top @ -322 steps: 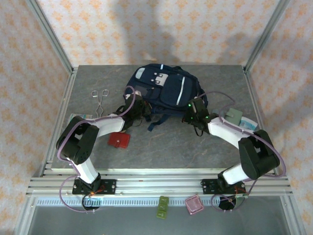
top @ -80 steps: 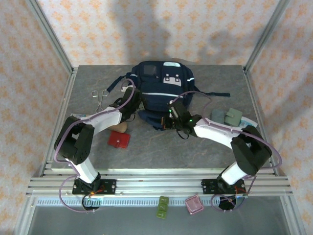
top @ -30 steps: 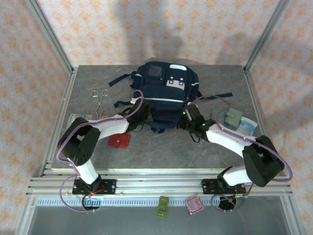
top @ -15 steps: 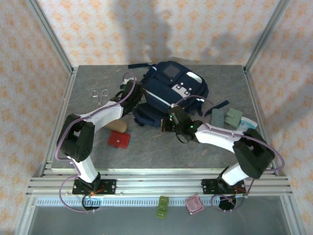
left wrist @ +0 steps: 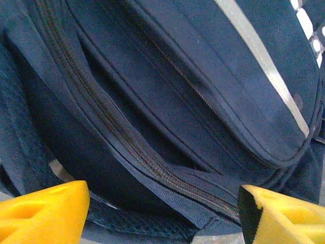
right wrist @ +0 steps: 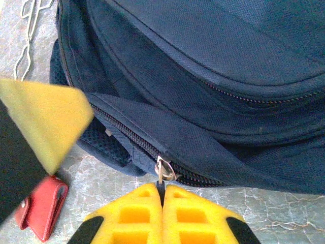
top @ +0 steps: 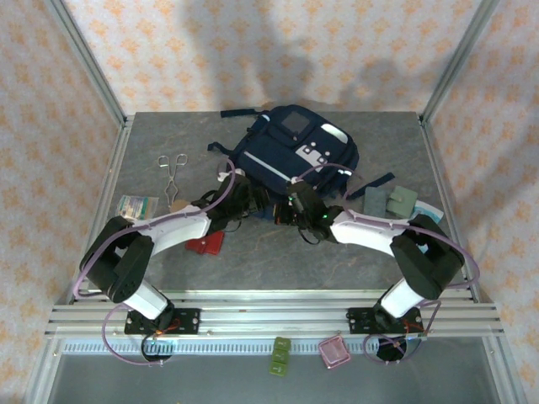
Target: Pack books, pencil case, and school supplies into a backpack
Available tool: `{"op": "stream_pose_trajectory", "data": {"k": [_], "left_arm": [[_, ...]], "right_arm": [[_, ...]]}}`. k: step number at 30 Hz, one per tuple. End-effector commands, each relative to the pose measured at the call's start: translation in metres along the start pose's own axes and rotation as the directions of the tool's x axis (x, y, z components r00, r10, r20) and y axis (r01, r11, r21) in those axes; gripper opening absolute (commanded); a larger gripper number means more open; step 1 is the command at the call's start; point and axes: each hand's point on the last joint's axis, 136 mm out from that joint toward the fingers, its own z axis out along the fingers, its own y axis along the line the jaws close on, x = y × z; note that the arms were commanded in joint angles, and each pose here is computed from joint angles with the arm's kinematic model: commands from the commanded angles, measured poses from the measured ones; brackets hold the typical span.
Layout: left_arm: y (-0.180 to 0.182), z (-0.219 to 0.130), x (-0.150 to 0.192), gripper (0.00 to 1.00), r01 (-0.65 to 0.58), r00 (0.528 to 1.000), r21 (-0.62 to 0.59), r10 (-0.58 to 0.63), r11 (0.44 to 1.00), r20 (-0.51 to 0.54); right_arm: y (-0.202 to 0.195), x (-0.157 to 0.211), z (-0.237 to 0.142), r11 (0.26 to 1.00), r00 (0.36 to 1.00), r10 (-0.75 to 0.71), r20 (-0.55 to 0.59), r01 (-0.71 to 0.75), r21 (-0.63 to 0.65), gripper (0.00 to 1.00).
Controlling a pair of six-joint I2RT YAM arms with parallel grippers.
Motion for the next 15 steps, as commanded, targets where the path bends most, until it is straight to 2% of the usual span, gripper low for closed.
{"op": "stream_pose_trajectory", "data": {"k": [1,5,7,9,10,11,13,15], "left_arm": [[-0.023,0.007,-0.005,0.77,0.073,0.997,0.071,-0.074,0.995,0.009],[-0.023,0.029,-0.002,0.74,0.083,0.997,0.036,-0.083,0.996,0.004],[-0.017,0.039,-0.002,0.65,0.084,0.996,-0.003,-0.084,0.996,0.006],[-0.008,0.048,0.0,0.49,0.083,0.997,-0.043,-0.083,0.996,-0.003],[-0.003,0.051,0.001,0.38,0.085,0.996,-0.052,-0.085,0.995,-0.012],[-0.001,0.054,0.002,0.21,0.087,0.996,-0.053,-0.089,0.995,-0.023],[0.005,0.056,0.003,0.02,0.095,0.995,-0.053,-0.097,0.994,-0.032],[0.01,0.054,0.0,0.0,0.096,0.995,-0.06,-0.098,0.994,-0.025]], "right_arm": [[0.016,-0.013,0.001,0.998,0.999,0.008,0.036,-0.006,-0.055,0.0],[0.013,-0.011,0.0,0.999,0.999,0.001,0.038,0.001,-0.044,0.0],[0.008,-0.01,0.0,1.0,0.999,-0.004,0.04,0.005,-0.024,0.0],[0.0,-0.008,0.0,1.0,0.999,-0.013,0.044,0.013,0.011,0.0],[-0.004,-0.008,-0.002,0.999,0.999,-0.019,0.047,0.018,0.027,0.0],[-0.008,-0.008,-0.003,0.999,0.998,-0.024,0.05,0.022,0.045,0.0],[-0.02,-0.008,-0.005,0.996,0.998,-0.028,0.056,0.023,0.083,0.0],[-0.037,-0.01,-0.008,0.99,0.997,-0.03,0.064,0.021,0.139,0.0]]}}
